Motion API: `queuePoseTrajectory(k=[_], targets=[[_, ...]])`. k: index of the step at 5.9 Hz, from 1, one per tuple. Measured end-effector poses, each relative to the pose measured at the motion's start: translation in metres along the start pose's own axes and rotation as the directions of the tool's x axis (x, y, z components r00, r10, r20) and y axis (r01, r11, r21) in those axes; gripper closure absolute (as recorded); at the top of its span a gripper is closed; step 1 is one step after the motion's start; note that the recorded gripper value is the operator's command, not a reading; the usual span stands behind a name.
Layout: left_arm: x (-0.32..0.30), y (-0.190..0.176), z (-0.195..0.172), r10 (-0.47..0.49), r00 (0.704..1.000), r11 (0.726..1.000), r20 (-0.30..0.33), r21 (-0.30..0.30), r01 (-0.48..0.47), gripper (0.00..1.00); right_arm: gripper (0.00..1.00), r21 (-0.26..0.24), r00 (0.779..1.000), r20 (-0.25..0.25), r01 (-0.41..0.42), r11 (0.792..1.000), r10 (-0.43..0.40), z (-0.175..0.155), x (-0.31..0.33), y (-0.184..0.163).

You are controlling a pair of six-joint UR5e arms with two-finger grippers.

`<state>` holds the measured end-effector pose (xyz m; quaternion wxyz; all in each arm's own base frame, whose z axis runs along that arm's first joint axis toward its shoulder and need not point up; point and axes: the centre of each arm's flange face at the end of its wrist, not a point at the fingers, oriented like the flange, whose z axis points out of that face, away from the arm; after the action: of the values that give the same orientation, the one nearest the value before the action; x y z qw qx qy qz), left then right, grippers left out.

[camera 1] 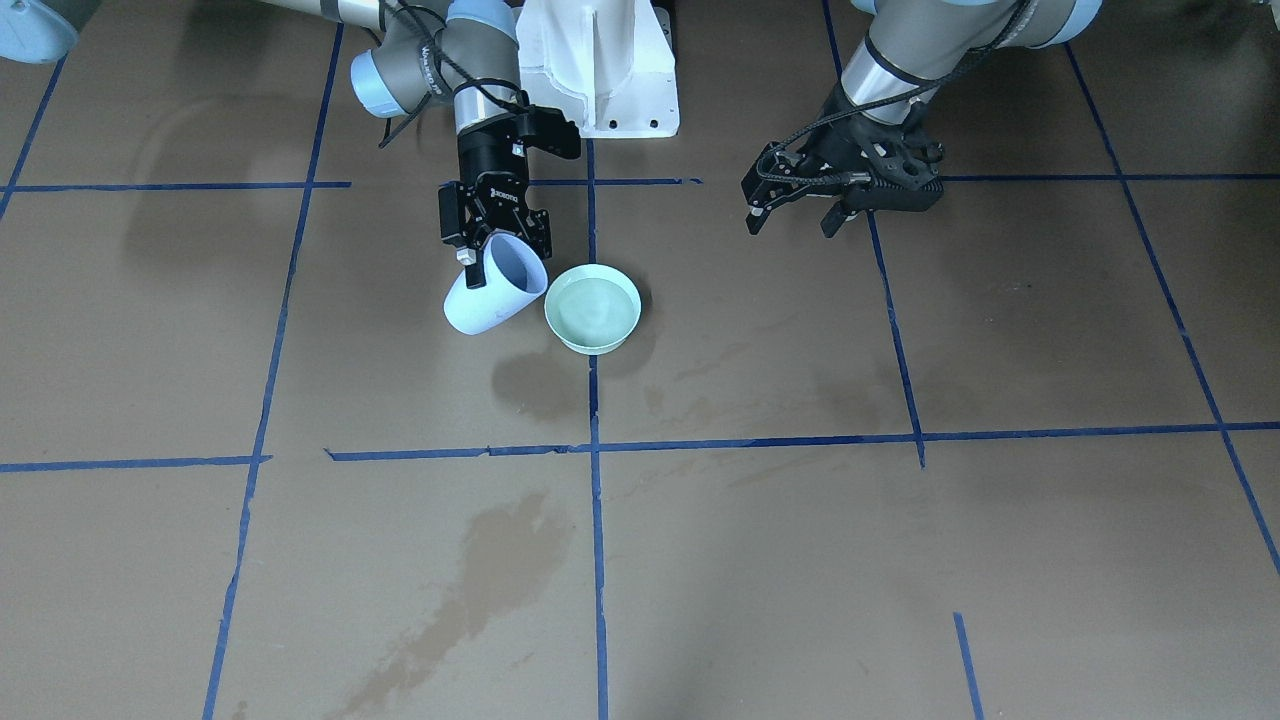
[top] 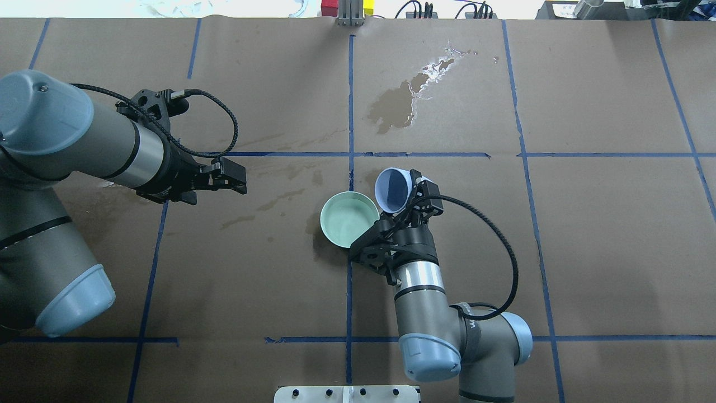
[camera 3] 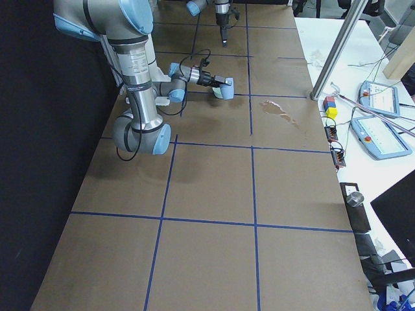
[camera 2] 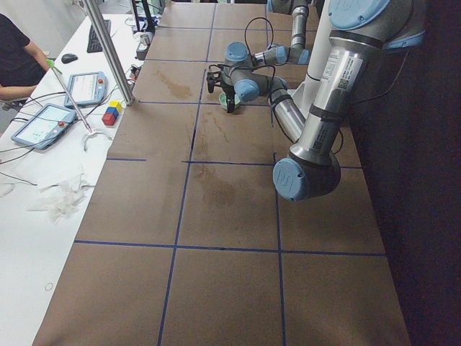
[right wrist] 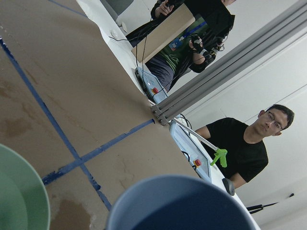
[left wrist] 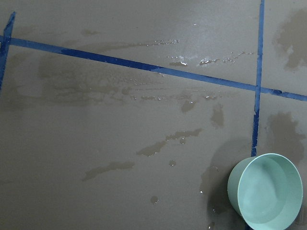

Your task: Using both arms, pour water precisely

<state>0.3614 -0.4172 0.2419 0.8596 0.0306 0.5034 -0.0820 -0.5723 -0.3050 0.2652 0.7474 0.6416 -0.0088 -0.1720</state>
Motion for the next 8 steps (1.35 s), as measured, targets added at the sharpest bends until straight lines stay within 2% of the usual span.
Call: queuePoseTrajectory(k=[2, 4, 6, 8], targets=[[0.000, 0.000, 0.000, 0.000, 1.000, 1.000, 0.000, -0.001, 0.000, 0.00, 0.93, 0.005, 0.989, -0.013, 0.151, 0.989, -0.151, -0.009, -0.008, -0.002], [0.000, 0.000, 0.000, 0.000, 1.000, 1.000, -0.001, -0.001, 0.000, 0.00, 0.93, -0.015, 0.954, -0.019, 0.298, 0.954, -0.299, -0.008, -0.013, -0.003], [0.000, 0.000, 0.000, -0.001, 1.000, 1.000, 0.000, -0.001, 0.001, 0.00, 0.93, -0.040, 0.898, -0.023, 0.439, 0.898, -0.440, -0.007, -0.017, -0.007], [-0.001, 0.000, 0.000, -0.002, 1.000, 1.000, 0.000, -0.002, 0.002, 0.00, 0.93, -0.060, 0.829, -0.022, 0.557, 0.829, -0.559, -0.006, -0.020, -0.016]])
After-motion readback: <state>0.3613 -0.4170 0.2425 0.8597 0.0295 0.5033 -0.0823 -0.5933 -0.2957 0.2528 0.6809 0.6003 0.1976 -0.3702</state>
